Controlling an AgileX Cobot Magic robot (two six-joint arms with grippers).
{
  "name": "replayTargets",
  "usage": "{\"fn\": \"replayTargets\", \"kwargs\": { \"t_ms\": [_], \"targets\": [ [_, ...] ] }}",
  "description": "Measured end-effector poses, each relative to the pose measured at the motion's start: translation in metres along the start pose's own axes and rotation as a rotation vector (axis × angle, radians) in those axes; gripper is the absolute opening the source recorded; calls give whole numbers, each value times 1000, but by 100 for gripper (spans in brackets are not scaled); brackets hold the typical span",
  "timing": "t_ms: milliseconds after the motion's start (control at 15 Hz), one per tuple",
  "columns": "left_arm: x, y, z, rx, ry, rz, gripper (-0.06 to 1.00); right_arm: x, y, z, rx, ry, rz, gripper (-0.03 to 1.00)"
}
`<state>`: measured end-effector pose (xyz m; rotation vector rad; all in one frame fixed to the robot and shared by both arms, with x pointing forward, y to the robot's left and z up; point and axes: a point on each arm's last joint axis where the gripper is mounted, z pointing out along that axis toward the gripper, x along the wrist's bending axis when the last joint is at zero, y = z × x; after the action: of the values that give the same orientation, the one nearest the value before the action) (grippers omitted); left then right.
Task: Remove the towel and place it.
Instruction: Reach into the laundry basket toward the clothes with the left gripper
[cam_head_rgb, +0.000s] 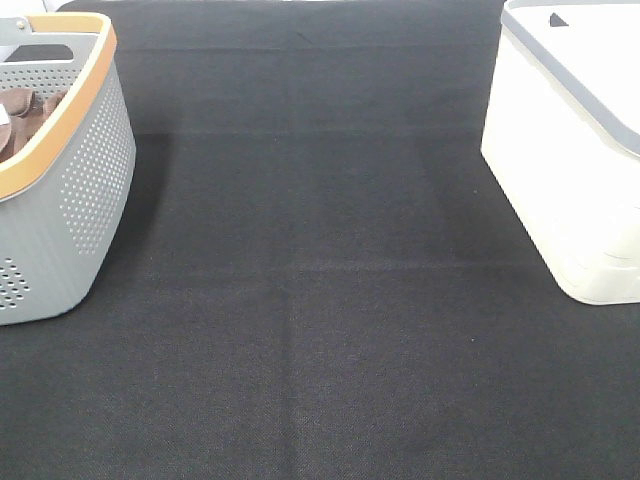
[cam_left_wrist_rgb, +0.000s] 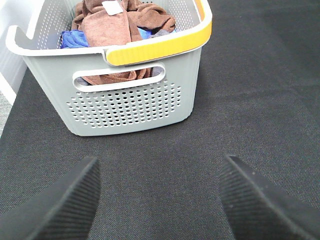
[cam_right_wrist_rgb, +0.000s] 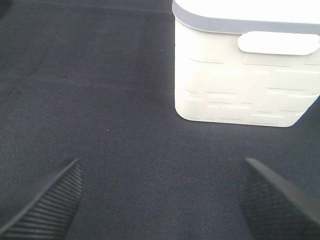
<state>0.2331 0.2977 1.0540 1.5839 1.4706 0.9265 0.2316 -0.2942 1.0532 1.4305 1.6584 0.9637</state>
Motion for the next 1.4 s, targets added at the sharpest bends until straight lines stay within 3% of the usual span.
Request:
{"fn": "replayTargets", "kwargs": {
  "t_ms": [1400],
  "targets": [
    [0,0,0,0,0,0,65,0,0,0,0,0,0,80]
  ]
}}
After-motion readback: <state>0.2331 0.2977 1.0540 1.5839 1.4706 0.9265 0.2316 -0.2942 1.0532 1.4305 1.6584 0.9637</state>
